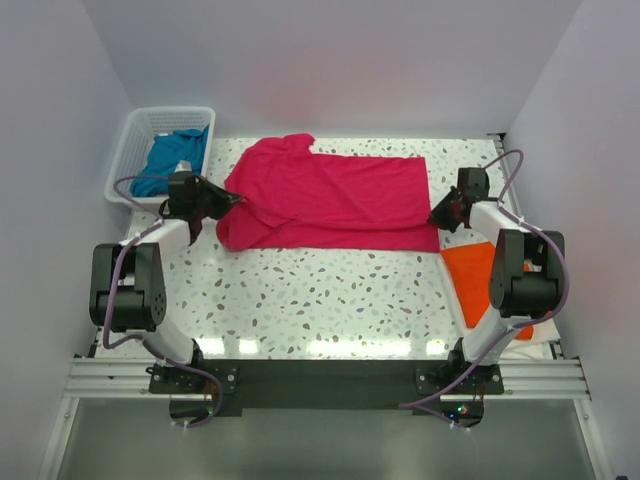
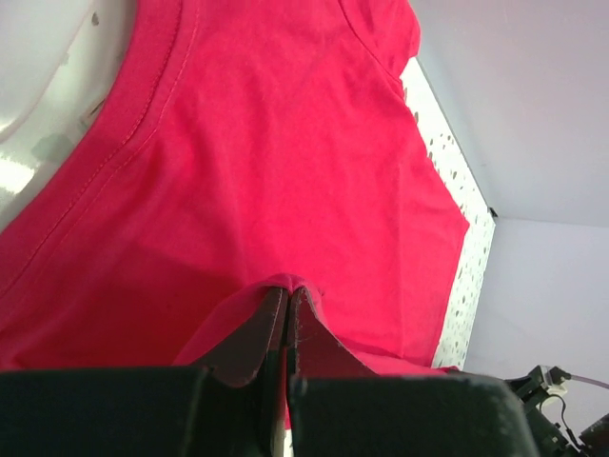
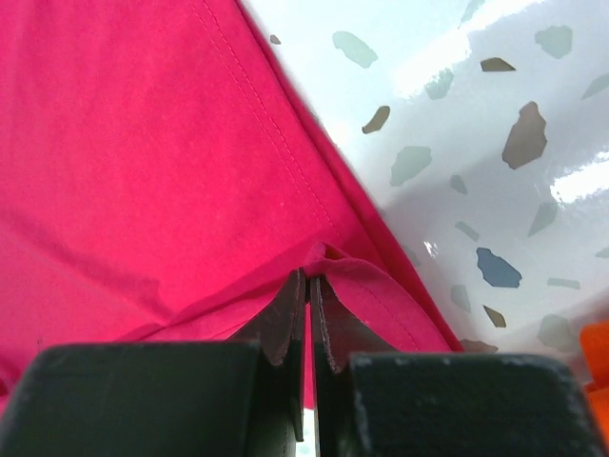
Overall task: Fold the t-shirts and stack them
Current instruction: Fold the tshirt
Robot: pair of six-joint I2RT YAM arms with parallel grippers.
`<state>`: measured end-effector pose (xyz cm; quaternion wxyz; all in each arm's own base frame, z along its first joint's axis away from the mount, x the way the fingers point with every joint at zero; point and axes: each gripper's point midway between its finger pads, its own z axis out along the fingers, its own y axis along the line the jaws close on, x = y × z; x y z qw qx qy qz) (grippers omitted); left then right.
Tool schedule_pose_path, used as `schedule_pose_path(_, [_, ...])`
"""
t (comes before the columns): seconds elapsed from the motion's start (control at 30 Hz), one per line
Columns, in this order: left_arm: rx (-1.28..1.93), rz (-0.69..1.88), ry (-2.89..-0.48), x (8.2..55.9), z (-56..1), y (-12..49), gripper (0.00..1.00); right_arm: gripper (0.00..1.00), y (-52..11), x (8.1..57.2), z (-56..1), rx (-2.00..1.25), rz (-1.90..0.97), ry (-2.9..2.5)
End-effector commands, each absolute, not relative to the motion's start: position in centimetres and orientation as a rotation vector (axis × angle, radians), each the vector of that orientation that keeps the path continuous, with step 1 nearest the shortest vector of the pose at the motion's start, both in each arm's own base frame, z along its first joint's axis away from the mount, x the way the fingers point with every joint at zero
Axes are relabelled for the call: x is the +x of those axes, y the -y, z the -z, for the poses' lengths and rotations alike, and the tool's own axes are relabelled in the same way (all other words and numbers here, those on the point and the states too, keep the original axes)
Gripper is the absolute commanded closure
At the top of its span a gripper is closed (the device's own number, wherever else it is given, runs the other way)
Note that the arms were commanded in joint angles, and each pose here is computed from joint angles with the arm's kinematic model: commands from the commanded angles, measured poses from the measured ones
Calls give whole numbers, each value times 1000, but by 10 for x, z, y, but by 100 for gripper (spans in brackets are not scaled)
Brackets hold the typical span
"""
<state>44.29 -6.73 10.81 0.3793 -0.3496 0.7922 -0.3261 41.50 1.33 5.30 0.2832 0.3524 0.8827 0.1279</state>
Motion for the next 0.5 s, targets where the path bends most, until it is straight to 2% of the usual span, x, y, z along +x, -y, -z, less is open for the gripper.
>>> schedule_pose_path(0.0, [-793,881,-1920,473,-146,70,100,100,-14,442,-72,917,-394,-2293])
schedule_pose_path(0.1, [-765,898,-1917,488,-151,73,98,100,-13,445,-69,910,-389,-2306])
schedule_pose_path(0.13, [-764,900,-1929,492,-145,73,91,100,-13,445,-65,910,-385,-2316])
schedule_pose_path(0.2, [-697,933,-1916,507,-156,79,86,100,-14,447,-64,910,-386,-2323])
schedule_pose_path(0.23, [-694,939,-1939,513,-146,80,77,100,-14,448,-62,907,-386,-2327])
schedule_pose_path(0.3, [-616,976,-1925,525,-158,87,68,90,-14,450,-61,901,-385,-2336])
schedule_pose_path(0.33, [-599,988,-1932,528,-155,89,56,83,-14,450,-62,888,-382,-2347])
schedule_pose_path(0.37, [-571,990,-1920,530,-162,89,51,64,-14,450,-63,879,-377,-2349])
schedule_pose_path(0.43, [-541,984,-1905,524,-174,90,40,50,-10,447,-68,860,-351,-2344])
schedule_pose_path(0.47, [-532,969,-1903,519,-177,90,38,41,-9,446,-71,851,-340,-2339])
